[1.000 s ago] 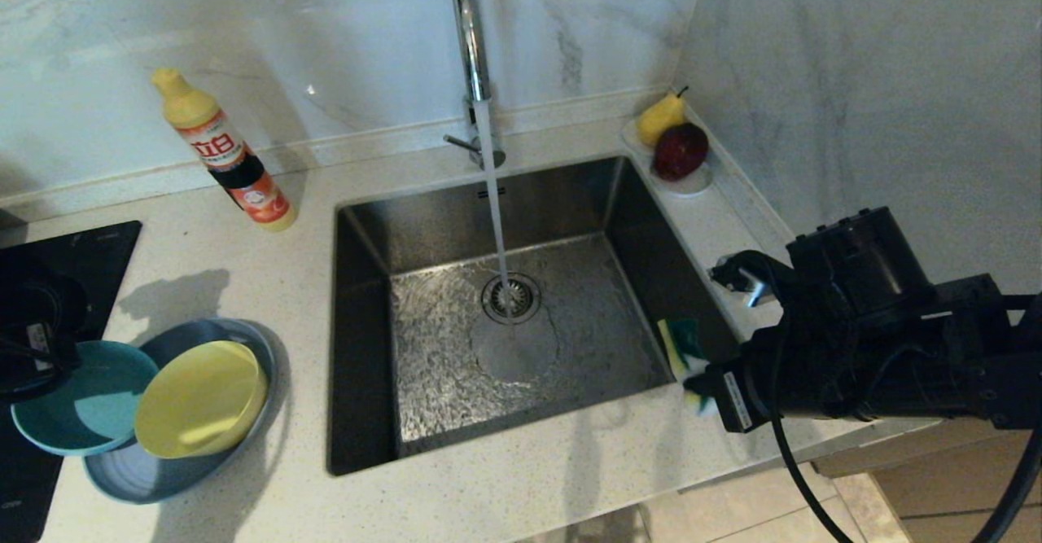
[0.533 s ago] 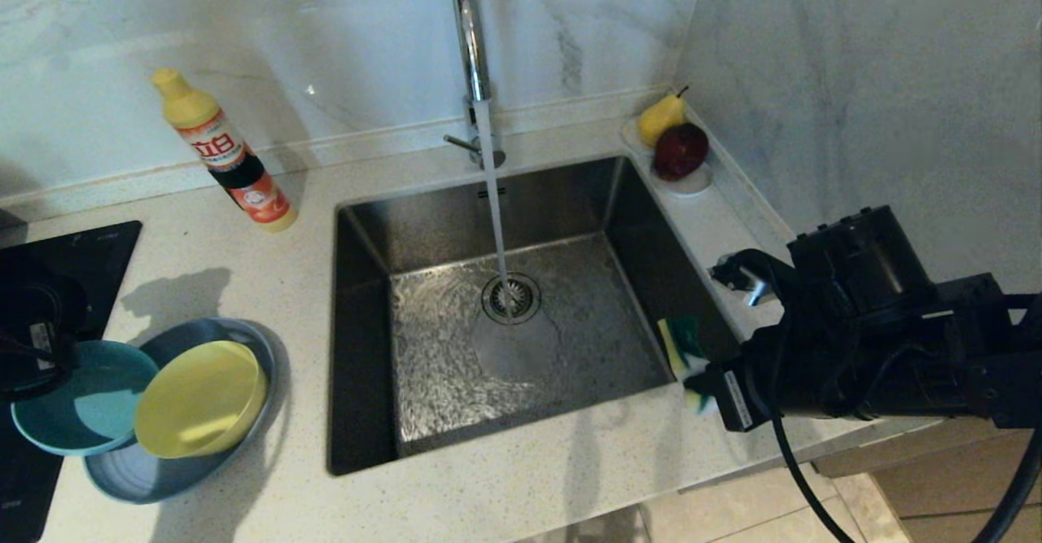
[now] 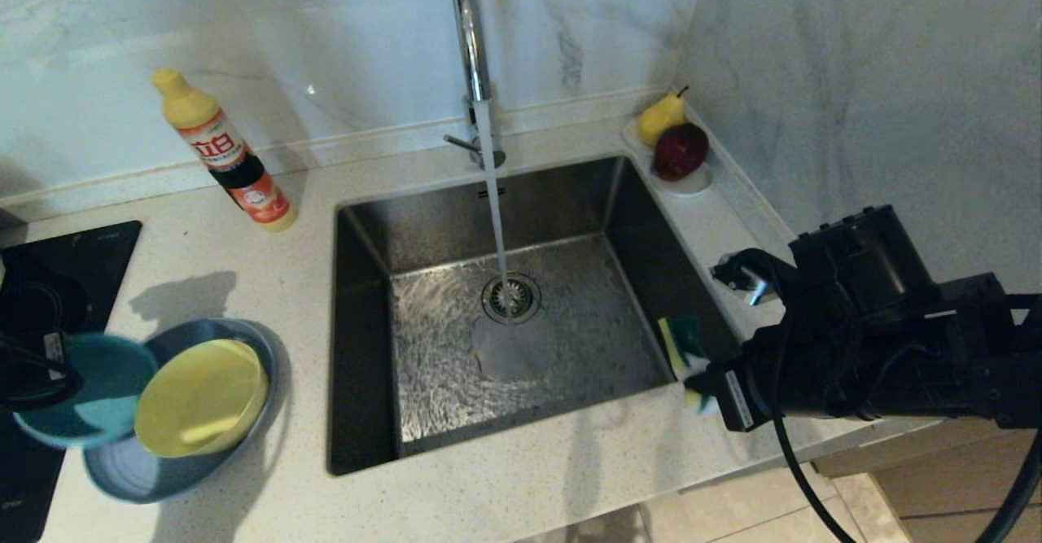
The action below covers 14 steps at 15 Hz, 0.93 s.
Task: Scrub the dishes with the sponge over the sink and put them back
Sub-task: Pick up a bowl and the sponge
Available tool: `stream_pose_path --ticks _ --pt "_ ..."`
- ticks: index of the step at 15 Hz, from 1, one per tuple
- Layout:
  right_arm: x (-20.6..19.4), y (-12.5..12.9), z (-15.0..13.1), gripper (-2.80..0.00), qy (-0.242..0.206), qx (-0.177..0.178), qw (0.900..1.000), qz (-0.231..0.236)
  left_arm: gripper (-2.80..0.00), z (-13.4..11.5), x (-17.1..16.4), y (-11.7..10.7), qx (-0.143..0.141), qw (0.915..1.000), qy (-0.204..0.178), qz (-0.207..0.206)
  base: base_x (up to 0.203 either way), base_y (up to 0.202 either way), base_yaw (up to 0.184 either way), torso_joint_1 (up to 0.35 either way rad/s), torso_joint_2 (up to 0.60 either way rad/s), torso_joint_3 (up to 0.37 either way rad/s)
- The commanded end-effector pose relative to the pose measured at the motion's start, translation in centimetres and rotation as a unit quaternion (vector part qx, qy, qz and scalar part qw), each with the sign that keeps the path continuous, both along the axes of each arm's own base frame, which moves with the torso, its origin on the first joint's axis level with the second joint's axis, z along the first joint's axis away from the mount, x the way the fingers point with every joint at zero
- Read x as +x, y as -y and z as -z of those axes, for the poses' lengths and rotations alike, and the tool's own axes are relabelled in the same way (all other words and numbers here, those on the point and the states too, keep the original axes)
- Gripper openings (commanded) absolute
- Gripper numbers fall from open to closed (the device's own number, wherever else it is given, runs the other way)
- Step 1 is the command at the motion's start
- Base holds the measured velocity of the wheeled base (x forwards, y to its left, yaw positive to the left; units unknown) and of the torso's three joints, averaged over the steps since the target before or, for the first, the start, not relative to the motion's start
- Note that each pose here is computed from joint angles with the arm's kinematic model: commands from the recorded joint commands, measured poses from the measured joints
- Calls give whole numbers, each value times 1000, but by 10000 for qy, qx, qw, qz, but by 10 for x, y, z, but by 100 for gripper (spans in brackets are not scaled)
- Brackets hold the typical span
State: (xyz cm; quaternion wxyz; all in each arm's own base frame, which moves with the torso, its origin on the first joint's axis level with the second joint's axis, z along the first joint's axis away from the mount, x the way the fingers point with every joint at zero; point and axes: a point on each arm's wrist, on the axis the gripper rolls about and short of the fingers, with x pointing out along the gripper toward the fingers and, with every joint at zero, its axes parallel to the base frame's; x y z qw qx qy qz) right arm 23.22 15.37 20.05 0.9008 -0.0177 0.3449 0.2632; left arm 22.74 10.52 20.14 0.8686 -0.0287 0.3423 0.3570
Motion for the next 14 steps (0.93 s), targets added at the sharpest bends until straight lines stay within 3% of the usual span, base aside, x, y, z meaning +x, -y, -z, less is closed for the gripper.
stream_pose_path --ticks 1,9,11,14 --pt "1 0 1 -280 -25 -2 10000 13 -280 0 0 1 0 10000 -2 17 0 0 0 0 0 0" --pt "-1 0 -1 -280 6 25 10000 -1 -280 -12 -1 2 117 9997 205 14 0 0 0 0 0 0" --pt "-1 1 -2 -280 24 37 10000 7 -280 -29 -2 2 259 9986 458 11 0 0 0 0 0 0" --pt "-2 2 -4 -280 37 45 10000 7 -280 -56 -11 4 687 9951 700 -87 0 0 0 0 0 0"
